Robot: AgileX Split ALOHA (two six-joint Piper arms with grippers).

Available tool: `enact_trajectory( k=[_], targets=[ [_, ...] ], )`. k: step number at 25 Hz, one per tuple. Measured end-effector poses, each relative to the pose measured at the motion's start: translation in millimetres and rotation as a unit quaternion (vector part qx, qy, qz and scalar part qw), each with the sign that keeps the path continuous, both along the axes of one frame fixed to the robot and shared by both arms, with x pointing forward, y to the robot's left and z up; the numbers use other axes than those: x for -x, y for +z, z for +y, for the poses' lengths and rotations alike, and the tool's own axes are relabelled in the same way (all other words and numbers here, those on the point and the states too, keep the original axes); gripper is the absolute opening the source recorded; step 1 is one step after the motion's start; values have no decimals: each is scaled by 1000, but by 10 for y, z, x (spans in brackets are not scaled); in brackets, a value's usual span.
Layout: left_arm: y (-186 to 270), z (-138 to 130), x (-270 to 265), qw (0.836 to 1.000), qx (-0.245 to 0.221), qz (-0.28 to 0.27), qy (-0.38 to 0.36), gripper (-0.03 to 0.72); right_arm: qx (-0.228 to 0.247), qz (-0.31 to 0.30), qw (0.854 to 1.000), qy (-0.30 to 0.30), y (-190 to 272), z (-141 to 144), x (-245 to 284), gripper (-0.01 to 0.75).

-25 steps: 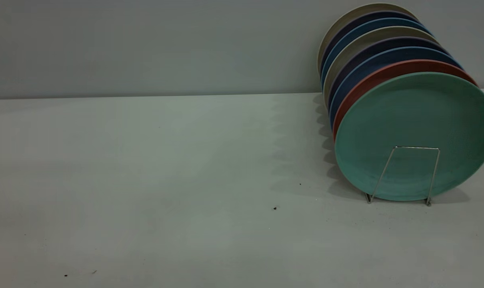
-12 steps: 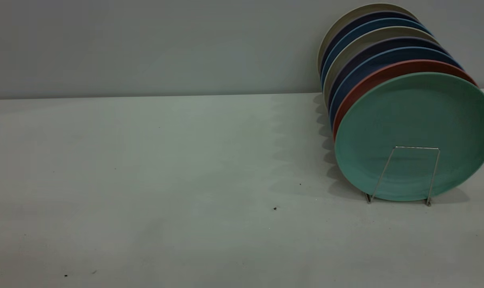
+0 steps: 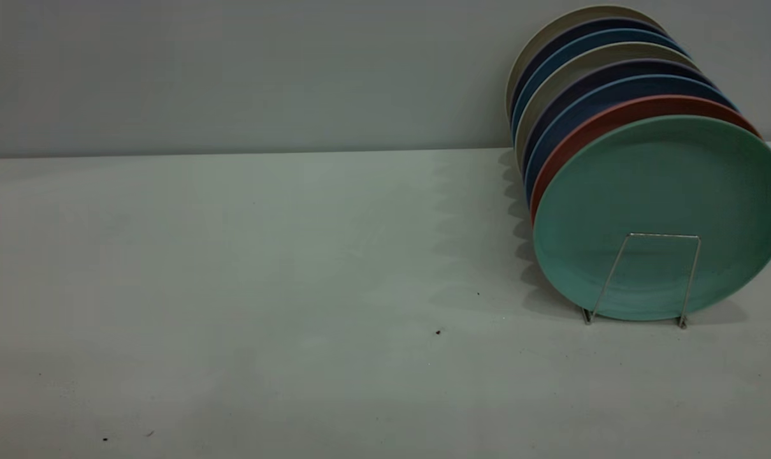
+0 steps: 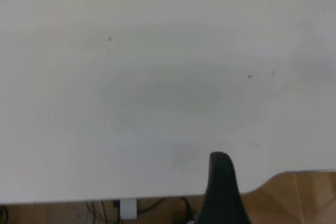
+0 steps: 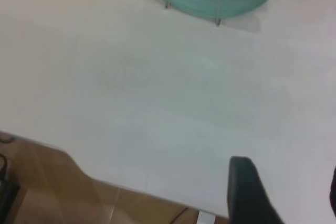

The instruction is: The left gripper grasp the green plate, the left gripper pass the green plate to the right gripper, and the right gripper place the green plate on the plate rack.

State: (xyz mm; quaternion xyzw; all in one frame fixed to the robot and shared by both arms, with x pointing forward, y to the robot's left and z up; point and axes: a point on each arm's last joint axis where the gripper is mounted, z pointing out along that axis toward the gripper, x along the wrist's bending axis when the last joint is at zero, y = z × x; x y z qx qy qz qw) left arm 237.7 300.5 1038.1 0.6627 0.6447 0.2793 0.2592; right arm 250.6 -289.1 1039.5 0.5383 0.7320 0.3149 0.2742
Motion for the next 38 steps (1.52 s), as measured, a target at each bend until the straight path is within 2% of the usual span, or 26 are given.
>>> enact_trajectory(
  k=[9,30,38],
  targets=[
    [-47,-1,-14,1000,-3,8,-24,592,0,0,1000,-1,0,-1,0,320],
    [-45,-4,-16,1000,3,6,-22,592,-4,0,1000,-5,0,-2,2,317],
    [-49,-3,87,999,3,-32,-21,592,-10,-44,998,-36,0,-9,121,317]
  ],
)
